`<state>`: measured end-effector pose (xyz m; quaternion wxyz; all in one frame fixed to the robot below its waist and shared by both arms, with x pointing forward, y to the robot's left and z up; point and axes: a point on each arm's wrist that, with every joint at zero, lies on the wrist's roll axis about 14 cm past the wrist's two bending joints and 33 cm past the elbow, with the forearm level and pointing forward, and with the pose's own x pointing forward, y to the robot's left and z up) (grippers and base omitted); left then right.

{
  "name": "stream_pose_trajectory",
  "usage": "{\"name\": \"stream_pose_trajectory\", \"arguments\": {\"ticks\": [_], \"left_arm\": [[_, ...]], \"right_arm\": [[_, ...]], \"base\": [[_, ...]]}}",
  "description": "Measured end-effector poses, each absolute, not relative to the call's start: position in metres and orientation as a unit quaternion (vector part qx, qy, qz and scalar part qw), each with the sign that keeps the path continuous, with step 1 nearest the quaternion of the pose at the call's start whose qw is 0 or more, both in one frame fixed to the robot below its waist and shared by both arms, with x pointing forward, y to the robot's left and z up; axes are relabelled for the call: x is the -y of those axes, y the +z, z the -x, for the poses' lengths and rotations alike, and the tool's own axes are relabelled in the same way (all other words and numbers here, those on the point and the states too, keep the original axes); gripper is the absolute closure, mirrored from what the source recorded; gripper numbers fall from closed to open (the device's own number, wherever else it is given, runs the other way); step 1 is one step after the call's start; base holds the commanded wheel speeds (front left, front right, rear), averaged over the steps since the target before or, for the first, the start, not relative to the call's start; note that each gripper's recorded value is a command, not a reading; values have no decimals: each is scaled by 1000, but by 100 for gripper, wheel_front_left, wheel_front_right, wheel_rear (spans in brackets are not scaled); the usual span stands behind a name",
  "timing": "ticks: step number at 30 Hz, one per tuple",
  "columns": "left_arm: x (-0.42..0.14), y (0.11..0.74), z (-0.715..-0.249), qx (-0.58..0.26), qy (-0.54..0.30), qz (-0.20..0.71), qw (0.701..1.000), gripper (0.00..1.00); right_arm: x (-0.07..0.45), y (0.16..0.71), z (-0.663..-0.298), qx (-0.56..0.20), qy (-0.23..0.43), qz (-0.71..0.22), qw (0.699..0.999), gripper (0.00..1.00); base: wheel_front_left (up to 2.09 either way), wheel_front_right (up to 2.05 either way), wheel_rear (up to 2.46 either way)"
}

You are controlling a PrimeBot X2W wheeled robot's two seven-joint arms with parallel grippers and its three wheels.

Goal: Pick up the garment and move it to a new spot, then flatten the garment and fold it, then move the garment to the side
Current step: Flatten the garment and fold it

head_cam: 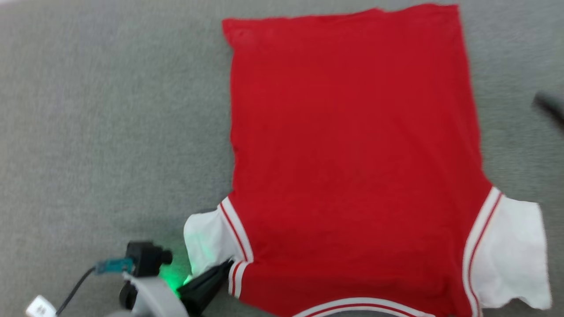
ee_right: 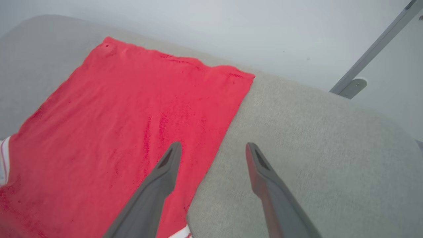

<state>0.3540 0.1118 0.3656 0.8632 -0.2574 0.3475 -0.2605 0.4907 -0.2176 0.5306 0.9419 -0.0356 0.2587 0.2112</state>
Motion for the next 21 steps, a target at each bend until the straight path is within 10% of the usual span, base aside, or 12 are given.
{"name": "stream_pose_trajectory", "arguments": {"ticks": [11,21], "left_arm": [[-104,366,-376,-339,-265,263,863,100],[-109,353,-380,-348,-246,289,857,100]], "right_arm": [[239,495,-635,-307,100,37,946,0],[204,399,-679,-441,90,49,892,0]], "base": [[0,0,0],[0,0,0]]}}
